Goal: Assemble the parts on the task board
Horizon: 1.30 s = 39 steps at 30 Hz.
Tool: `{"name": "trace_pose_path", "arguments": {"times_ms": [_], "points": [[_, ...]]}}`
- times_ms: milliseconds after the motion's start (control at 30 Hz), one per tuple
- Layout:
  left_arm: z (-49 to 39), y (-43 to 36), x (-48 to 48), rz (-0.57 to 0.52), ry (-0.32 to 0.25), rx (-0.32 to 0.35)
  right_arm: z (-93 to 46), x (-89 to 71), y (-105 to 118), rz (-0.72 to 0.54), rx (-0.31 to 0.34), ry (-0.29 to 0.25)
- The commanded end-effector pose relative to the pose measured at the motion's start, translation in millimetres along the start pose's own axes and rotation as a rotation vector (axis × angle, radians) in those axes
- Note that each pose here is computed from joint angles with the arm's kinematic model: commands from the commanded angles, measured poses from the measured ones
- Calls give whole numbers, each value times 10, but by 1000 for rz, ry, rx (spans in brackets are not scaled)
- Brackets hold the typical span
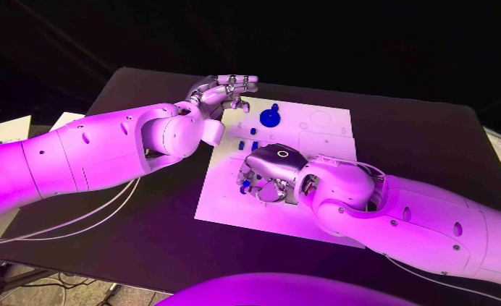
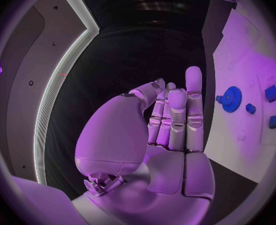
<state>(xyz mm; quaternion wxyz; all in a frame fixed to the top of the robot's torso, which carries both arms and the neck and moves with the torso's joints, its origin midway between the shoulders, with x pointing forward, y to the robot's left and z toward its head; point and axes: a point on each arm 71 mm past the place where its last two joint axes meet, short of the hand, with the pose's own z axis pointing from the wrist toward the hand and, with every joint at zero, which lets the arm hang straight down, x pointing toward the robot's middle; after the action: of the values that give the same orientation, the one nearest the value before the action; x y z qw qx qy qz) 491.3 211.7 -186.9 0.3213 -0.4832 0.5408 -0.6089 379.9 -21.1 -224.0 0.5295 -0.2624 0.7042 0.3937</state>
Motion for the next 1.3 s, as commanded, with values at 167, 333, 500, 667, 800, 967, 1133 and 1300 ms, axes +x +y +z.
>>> {"name": "trace_pose_path", "arguments": {"times_ms": [167,333,500,667,800,967,1133,1300], "points": [[5,-6,27,-4,23,8,0,58,39,-62,-8,38],[8,-8,29,-3,20,13,-10,24,32,-54,-16,-16],[8,-10,30,-3,20,16,-33,-8,16,-51,-19,-65],[6,-13,24,-2,17,19,-88,-39,-1,-32,-24,-114],[6,-14,16,-1,16,20,-203,-92,-36,5,-24,-164],[3,-15,1,-1,13,19,-472,-241,-187,82,27,-230],[-8,-20,-20,1,9,19,-871,-386,-508,228,208,-220],[-30,-32,-52,3,2,22,-1260,-386,-817,366,371,-195]]}}
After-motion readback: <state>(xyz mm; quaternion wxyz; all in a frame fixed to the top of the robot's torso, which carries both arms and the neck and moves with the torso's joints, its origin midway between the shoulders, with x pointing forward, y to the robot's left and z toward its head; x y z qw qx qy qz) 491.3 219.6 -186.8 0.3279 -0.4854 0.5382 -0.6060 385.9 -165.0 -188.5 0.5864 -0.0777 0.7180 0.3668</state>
